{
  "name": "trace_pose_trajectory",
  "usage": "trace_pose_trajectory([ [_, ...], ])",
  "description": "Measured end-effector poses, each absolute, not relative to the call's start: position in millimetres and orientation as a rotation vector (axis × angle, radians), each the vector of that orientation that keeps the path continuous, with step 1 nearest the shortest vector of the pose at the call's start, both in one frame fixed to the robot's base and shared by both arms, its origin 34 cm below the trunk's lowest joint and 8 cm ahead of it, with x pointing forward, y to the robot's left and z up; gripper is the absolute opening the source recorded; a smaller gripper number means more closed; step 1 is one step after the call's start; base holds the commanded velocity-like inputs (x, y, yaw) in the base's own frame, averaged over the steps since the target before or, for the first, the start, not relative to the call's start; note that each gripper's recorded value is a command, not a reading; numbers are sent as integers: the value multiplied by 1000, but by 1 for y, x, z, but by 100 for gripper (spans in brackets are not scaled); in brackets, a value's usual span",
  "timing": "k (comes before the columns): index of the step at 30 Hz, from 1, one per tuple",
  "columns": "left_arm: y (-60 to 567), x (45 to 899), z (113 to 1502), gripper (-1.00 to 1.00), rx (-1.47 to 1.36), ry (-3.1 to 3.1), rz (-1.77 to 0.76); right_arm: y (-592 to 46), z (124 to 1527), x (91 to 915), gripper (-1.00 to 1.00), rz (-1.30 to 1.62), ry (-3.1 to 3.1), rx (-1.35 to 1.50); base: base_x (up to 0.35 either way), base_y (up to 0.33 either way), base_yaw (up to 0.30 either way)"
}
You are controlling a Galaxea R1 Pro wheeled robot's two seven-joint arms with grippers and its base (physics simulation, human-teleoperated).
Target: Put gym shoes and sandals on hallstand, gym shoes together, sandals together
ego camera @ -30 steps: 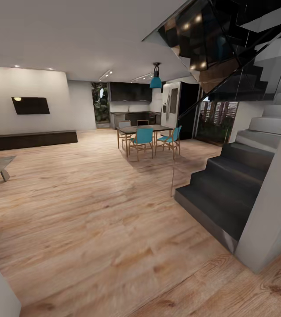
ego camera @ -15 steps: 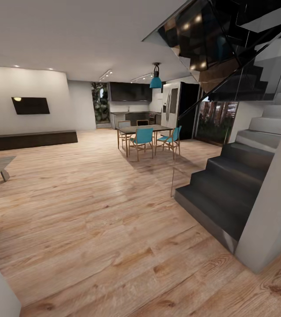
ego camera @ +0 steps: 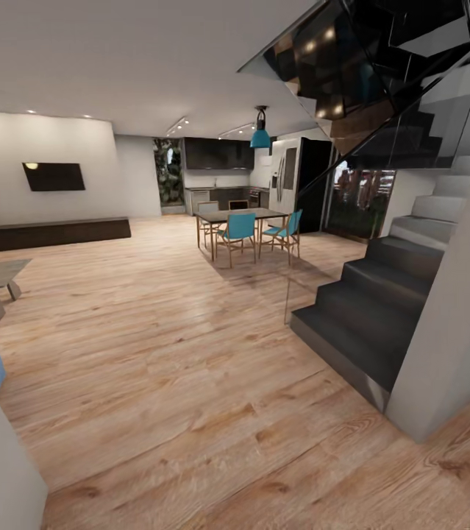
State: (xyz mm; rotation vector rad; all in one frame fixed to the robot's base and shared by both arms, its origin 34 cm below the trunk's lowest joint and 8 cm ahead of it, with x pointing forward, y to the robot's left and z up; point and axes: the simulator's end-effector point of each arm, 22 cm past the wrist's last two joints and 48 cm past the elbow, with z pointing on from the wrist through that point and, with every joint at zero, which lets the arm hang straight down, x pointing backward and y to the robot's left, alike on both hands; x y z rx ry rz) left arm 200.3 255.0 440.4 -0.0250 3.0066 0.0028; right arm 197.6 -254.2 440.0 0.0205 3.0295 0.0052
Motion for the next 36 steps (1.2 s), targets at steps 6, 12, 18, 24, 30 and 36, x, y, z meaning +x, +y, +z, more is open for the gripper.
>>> trace_pose_trajectory([
  [6, 255, 218, 443, 100, -27, 2972, 4, -255, 442, 214, 100, 3, 2996, 27, -337, 12, -18],
  [12, 254, 236, 445, 100, -26, 2935, -1, -257, 445, 230, 100, 0, 2962, 28, -290, 182, -203],
  [18, 250, 450, 545, 100, -24, 2427, -14, -259, 447, 243, 100, -2, 2933, 27, -251, 252, -195],
  [24, 250, 458, 552, 100, -26, 2382, -14, -259, 447, 243, 100, -2, 2932, 27, -129, 311, -51],
  [30, 250, 463, 557, 100, -28, 2347, -14, -258, 447, 244, 100, -1, 2931, 27, -24, 342, -9],
  [36, 249, 463, 558, 100, -27, 2342, -15, -258, 447, 244, 100, -1, 2931, 27, -45, 340, -64],
])
